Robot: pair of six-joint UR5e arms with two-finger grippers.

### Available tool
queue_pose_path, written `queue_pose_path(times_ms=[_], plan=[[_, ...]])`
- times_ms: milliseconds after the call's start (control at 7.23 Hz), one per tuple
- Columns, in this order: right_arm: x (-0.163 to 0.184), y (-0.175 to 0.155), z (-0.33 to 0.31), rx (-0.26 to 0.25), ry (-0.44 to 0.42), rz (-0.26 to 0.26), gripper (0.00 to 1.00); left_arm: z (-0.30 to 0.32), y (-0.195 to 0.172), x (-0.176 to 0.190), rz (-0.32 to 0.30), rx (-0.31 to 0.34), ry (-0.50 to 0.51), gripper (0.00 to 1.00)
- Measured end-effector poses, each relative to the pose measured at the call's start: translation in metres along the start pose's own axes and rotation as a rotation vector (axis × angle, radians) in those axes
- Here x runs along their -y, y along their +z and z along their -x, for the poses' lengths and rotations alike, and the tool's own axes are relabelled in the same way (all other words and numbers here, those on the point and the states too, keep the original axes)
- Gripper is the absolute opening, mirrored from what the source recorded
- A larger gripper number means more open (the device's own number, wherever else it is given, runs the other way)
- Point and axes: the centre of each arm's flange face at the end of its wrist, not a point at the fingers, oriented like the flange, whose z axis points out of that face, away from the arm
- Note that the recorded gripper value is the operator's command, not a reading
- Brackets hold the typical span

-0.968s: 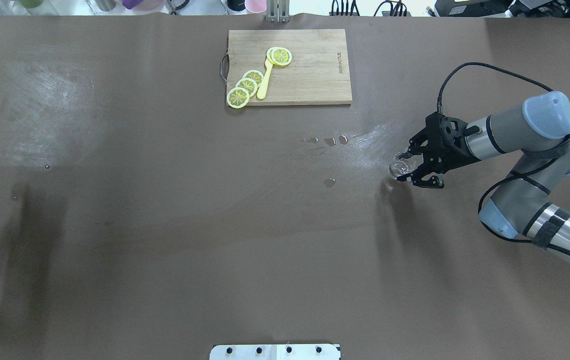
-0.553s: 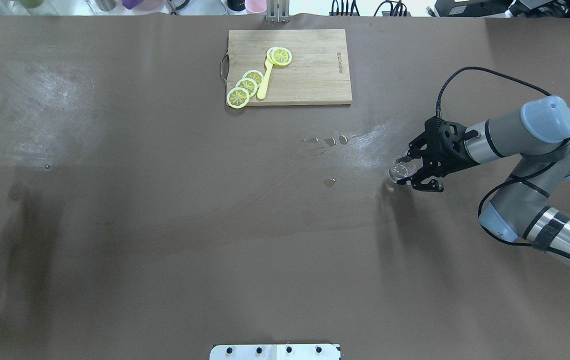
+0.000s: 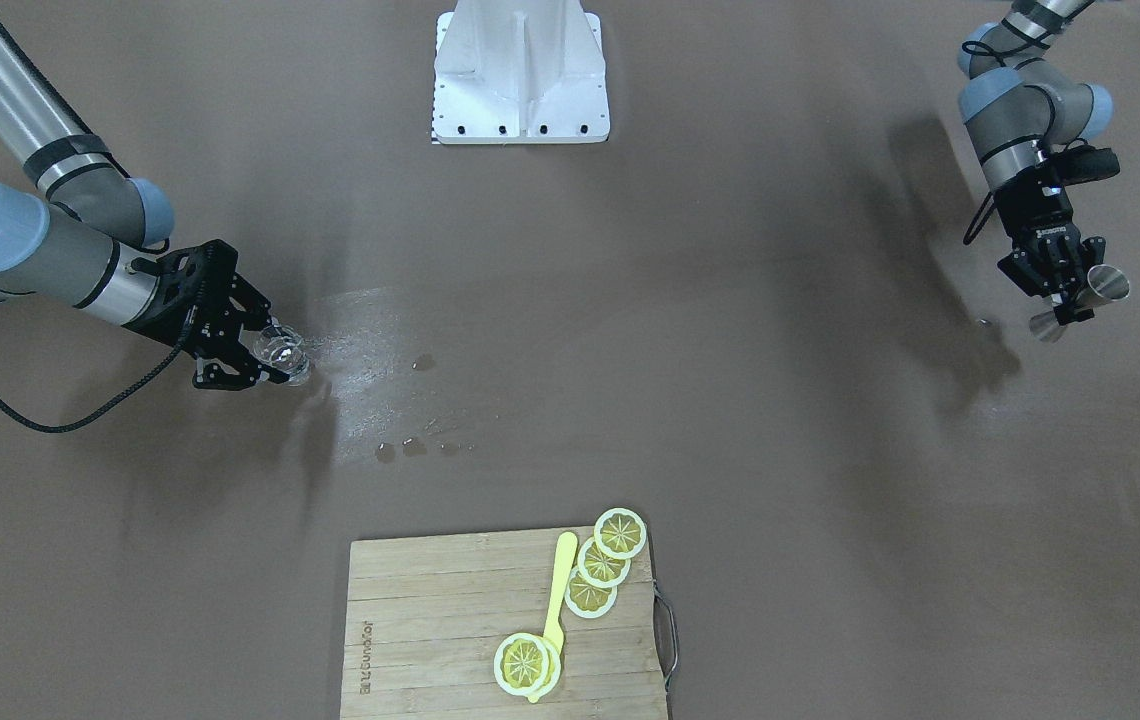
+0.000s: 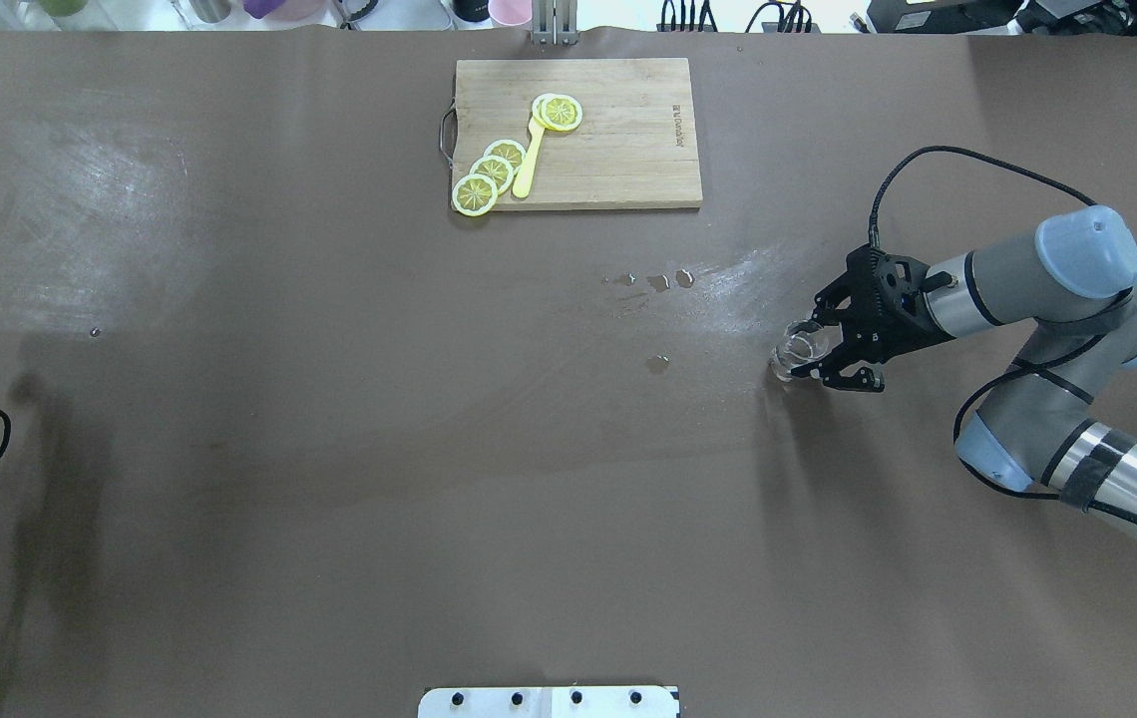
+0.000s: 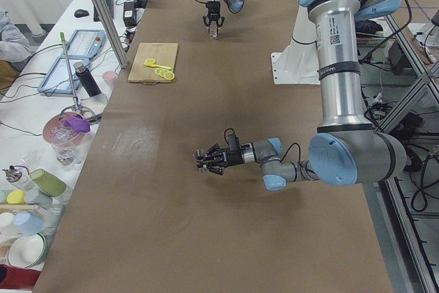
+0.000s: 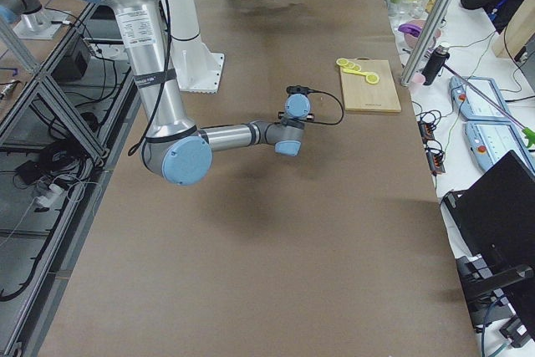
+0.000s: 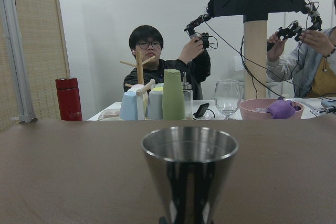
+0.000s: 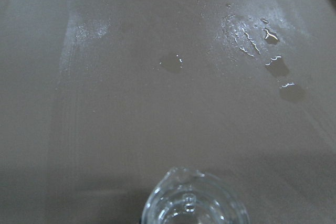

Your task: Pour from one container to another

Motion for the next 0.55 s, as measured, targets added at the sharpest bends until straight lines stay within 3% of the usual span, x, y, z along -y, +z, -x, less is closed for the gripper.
queue_pose_path(times_ms=[138, 415, 553], plan=[[0.000, 0.000, 0.000, -0.001, -0.001, -0.001, 0.00, 0.001, 0.001, -0.007, -0.012, 0.023, -0.006, 0.00], [0.001, 0.001, 0.000, -0.001, -0.002, -0.001, 0.99, 0.000, -0.001, -0.017, -0.002, 0.033, -0.016, 0.00], [0.001, 0.002, 0.000, -0.002, -0.003, -0.002, 1.00, -0.001, -0.003, -0.020, 0.007, 0.032, -0.016, 0.00]])
